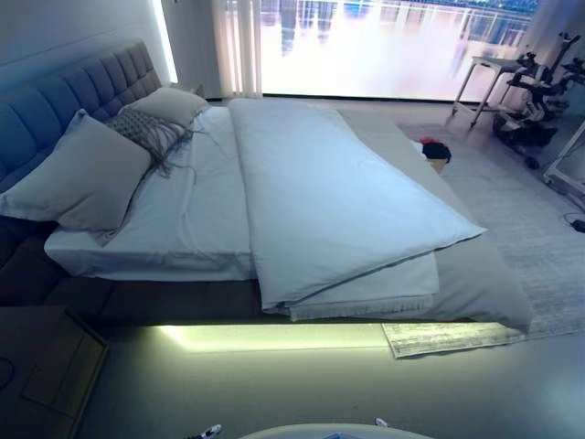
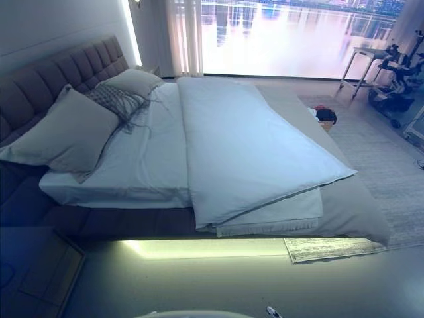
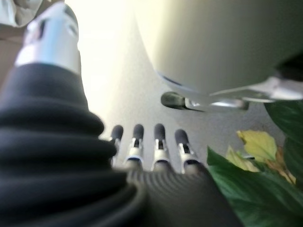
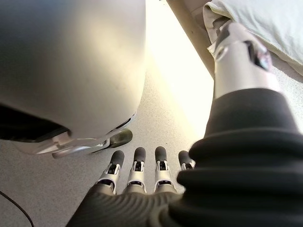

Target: Make the bed neatly

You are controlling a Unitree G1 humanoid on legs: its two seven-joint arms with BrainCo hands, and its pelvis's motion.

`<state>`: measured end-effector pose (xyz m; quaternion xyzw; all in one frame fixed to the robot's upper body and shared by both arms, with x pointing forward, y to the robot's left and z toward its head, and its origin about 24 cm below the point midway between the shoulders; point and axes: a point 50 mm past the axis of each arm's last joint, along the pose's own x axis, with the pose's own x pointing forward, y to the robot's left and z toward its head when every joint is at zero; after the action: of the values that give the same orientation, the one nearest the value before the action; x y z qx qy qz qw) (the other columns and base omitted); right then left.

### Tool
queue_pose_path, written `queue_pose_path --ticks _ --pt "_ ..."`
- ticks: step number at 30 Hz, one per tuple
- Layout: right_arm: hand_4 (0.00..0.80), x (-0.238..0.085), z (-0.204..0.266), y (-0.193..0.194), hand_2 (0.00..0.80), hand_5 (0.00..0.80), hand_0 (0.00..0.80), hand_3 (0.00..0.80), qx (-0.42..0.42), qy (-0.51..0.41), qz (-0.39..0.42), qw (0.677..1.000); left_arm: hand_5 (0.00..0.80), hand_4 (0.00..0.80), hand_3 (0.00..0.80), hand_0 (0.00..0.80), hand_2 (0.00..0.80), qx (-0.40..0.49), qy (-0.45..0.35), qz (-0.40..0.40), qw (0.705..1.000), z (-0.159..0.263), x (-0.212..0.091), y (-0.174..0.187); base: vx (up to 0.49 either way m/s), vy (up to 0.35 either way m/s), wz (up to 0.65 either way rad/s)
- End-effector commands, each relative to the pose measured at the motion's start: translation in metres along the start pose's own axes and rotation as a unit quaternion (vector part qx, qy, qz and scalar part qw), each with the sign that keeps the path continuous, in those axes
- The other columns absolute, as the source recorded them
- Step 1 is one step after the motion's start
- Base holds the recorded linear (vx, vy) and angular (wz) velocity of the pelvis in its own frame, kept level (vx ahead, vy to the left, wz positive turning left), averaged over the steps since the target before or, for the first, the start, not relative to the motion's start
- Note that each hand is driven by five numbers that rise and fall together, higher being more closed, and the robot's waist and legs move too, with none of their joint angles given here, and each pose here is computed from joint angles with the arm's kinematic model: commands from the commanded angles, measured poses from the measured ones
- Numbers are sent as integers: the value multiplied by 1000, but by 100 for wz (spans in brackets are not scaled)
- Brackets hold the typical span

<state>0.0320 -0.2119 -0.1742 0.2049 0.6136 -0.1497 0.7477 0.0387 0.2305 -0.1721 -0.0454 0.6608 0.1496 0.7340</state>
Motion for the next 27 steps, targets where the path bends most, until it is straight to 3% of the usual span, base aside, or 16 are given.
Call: queue_pose_path --ticks 1,7,14,27 --pt "0 6 30 27 0 0 0 0 -29 -24 32 999 0 0 0 0 0 18 -9 -5 1000 20 0 -19 0 0 0" --pt "0 6 30 28 0 0 0 0 -36 -21 33 999 0 0 0 0 0 39 37 -52 997 8 0 -27 0 0 0" --pt "0 7 31 34 0 0 0 0 -42 -16 44 998 0 0 0 0 0 42 70 -53 995 -5 -1 -29 0 0 0" --pt "0 8 29 38 0 0 0 0 -33 -11 42 999 0 0 0 0 0 48 59 -43 996 -4 0 -30 0 0 0"
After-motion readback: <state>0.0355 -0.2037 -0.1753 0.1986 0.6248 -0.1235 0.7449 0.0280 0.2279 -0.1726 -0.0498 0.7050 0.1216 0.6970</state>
